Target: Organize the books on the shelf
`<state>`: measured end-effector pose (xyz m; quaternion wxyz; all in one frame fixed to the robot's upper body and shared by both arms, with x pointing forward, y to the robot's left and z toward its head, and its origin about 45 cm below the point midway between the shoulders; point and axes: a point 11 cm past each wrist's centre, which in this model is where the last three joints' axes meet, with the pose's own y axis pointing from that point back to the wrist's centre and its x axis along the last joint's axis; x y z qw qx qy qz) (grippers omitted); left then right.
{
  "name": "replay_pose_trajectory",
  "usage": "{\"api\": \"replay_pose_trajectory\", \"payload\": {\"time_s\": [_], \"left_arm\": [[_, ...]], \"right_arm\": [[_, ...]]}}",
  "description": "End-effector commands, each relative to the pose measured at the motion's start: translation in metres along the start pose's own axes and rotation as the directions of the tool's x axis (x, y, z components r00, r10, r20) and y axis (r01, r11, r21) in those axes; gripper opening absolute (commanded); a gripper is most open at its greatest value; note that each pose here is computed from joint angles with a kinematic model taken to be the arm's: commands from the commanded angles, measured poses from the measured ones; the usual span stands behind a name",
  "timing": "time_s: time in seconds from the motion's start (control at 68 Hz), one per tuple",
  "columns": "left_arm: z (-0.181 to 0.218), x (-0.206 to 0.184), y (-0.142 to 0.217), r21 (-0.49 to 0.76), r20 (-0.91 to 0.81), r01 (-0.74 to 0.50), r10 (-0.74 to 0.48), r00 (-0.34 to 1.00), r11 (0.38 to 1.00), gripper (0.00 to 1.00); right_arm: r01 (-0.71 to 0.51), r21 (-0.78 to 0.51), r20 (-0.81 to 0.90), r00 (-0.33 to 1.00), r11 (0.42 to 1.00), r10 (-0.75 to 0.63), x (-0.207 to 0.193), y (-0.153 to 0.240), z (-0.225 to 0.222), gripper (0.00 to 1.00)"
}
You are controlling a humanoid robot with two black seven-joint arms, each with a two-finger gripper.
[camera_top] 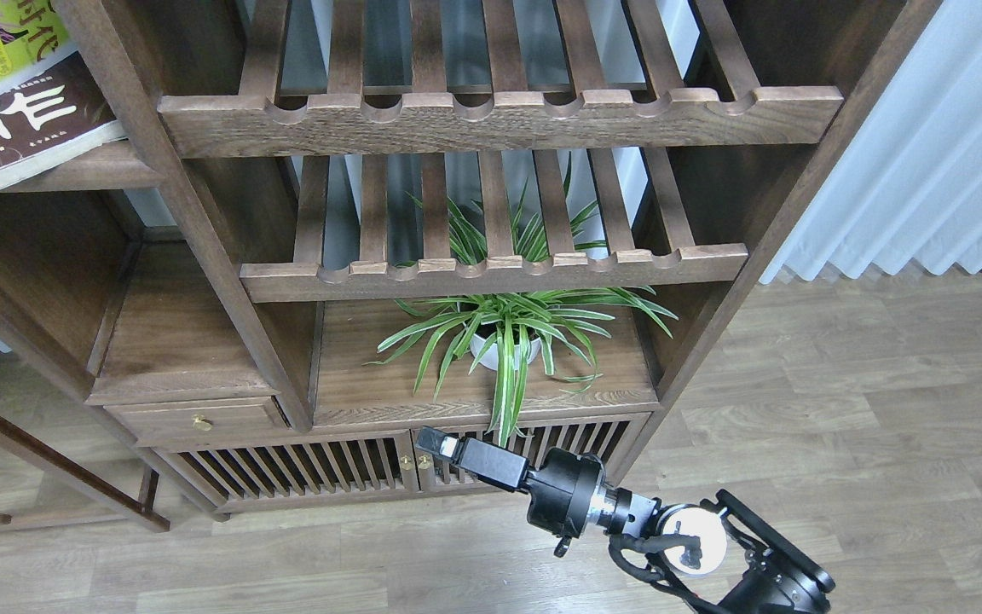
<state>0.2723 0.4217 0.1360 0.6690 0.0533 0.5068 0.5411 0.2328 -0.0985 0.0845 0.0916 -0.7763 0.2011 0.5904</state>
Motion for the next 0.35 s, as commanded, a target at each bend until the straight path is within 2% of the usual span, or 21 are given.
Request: {"api": "replay_pose_trajectory", "payload": {"time_s": [0.0, 0.338], "left_arm": [[-0.027, -0.02, -0.036, -0.036, -0.115, 0.116, -0.12, 0.986, 0.993, 0.99], [-0.068, -0.03, -0.058, -0.019, -0.165, 0.181, -0.182, 0.969, 0.983, 0.99]], "right_arm": [[-0.003, 0.002, 0.001, 1.0, 1.0, 0.003, 0.001, 0.001, 0.0, 0.99], [-0.003, 0.006, 0.001, 1.0, 1.0, 0.003, 0.001, 0.001, -0.002, 0.99]]}}
